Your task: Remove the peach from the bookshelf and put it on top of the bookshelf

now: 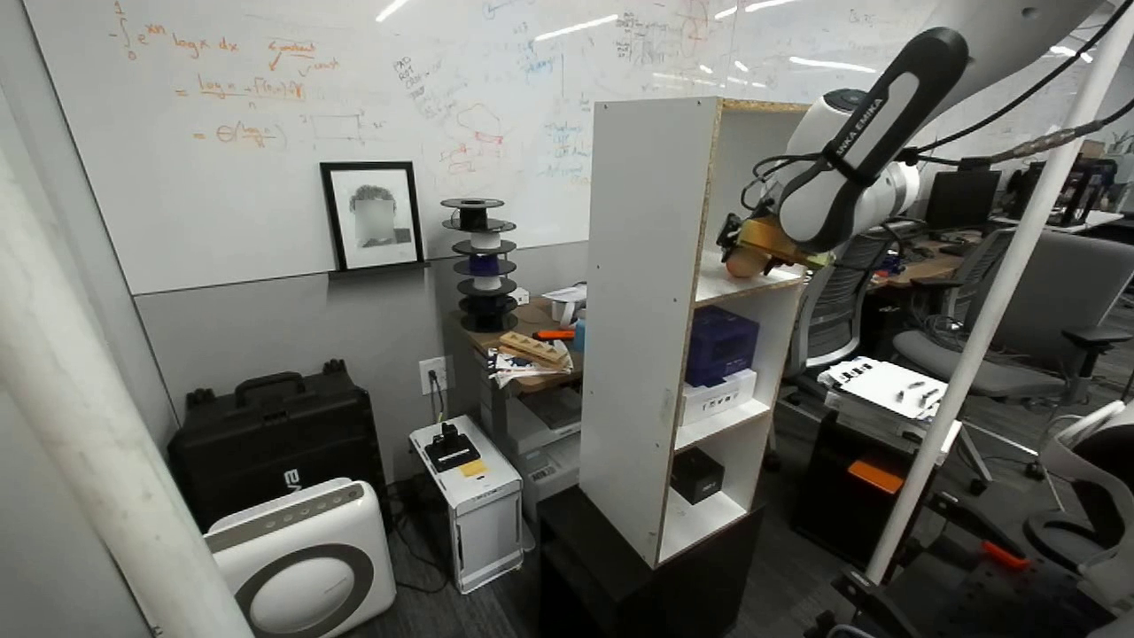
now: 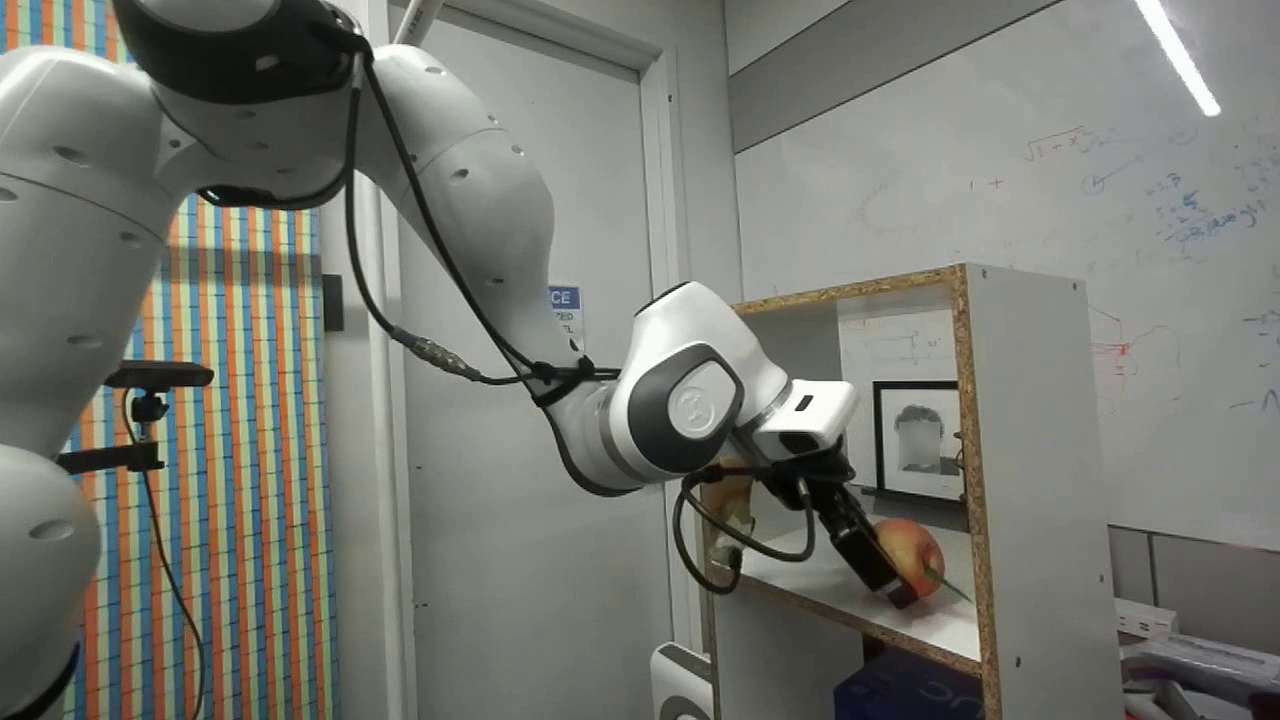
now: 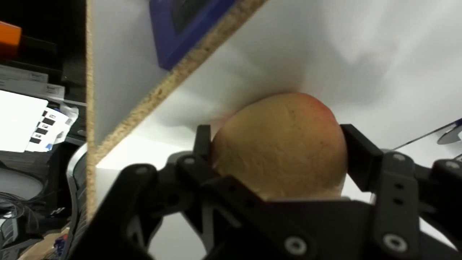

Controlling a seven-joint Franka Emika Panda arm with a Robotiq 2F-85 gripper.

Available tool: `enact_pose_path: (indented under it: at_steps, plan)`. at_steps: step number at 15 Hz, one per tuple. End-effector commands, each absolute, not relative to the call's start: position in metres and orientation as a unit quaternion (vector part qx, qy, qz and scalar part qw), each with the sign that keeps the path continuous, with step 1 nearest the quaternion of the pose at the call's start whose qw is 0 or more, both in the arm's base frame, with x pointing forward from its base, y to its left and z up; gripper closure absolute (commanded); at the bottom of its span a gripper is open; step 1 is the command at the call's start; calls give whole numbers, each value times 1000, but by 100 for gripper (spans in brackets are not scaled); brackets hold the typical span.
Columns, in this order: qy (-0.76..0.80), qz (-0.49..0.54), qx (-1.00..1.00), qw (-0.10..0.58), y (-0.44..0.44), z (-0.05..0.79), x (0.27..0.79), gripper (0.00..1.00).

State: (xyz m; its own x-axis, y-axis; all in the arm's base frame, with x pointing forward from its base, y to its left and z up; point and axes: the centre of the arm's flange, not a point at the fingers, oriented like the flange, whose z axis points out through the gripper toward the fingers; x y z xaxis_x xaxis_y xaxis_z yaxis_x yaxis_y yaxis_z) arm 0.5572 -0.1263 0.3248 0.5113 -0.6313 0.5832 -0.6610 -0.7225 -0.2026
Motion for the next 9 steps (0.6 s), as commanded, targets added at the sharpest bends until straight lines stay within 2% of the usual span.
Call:
enact_pose_path:
  at_steps: [1,5,9]
  plan:
    - [-368,271,889,9,-115,359,488,41]
    - [-332,231,915,-1,-104,385,444,41]
    - [-279,211,937,6,-95,427,427,41]
